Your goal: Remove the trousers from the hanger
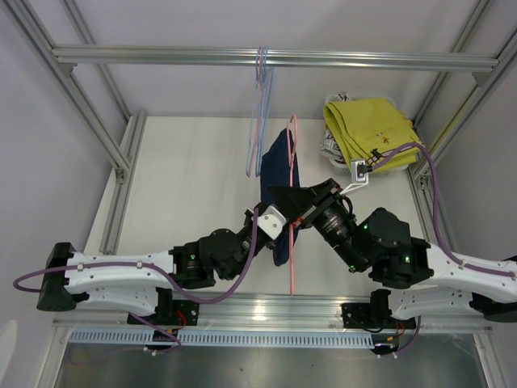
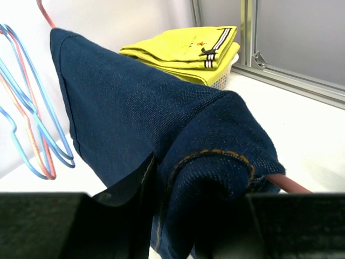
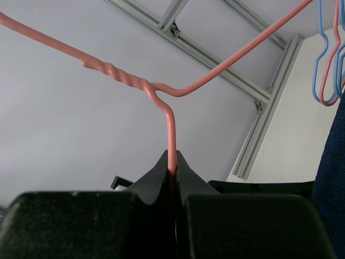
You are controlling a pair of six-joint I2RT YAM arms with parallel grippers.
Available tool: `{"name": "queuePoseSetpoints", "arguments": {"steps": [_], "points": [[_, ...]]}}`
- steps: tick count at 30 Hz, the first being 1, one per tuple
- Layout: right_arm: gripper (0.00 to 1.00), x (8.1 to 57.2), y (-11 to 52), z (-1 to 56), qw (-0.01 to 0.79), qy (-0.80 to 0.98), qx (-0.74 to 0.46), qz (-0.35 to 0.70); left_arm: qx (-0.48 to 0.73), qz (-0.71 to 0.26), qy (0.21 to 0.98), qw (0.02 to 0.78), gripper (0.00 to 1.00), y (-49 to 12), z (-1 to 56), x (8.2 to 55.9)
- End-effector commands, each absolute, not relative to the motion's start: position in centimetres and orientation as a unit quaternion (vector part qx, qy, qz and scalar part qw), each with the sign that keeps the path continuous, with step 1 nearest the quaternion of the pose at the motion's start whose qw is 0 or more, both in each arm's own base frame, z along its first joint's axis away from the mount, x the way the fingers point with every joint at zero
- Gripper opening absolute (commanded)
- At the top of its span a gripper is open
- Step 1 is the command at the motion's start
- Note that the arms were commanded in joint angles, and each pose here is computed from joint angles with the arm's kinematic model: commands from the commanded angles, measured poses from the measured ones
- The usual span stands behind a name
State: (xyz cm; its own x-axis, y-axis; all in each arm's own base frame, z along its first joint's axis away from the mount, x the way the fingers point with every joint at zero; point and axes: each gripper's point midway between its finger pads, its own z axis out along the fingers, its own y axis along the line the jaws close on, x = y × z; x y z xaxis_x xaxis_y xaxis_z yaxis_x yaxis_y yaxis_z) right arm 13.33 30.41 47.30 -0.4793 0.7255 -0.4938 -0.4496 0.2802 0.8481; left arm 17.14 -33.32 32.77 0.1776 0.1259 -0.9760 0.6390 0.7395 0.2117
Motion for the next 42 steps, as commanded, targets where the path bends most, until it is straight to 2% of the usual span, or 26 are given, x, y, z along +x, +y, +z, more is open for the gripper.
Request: {"name": "queuePoseSetpoints", "arguments": {"steps": [1,11,42], "points": [[0.0,12.4,28.9,51.9,0.489,0.585,0.127,0.635,0.316,-0.181,0.602,0.71,0.32,-33.6,34.3,16.7],[0.0,12.0,28.4,51.2,0.486,0.593,0.127,0.629,0.317,-0.163,0.602,0.715,0.49,-33.6,34.0,16.9],[0.0,12.0,24.6,50.8,0.496,0.592,0.141,0.62,0.317,-0.142,0.607,0.715,0.52,-33.1,32.8,17.3]]}}
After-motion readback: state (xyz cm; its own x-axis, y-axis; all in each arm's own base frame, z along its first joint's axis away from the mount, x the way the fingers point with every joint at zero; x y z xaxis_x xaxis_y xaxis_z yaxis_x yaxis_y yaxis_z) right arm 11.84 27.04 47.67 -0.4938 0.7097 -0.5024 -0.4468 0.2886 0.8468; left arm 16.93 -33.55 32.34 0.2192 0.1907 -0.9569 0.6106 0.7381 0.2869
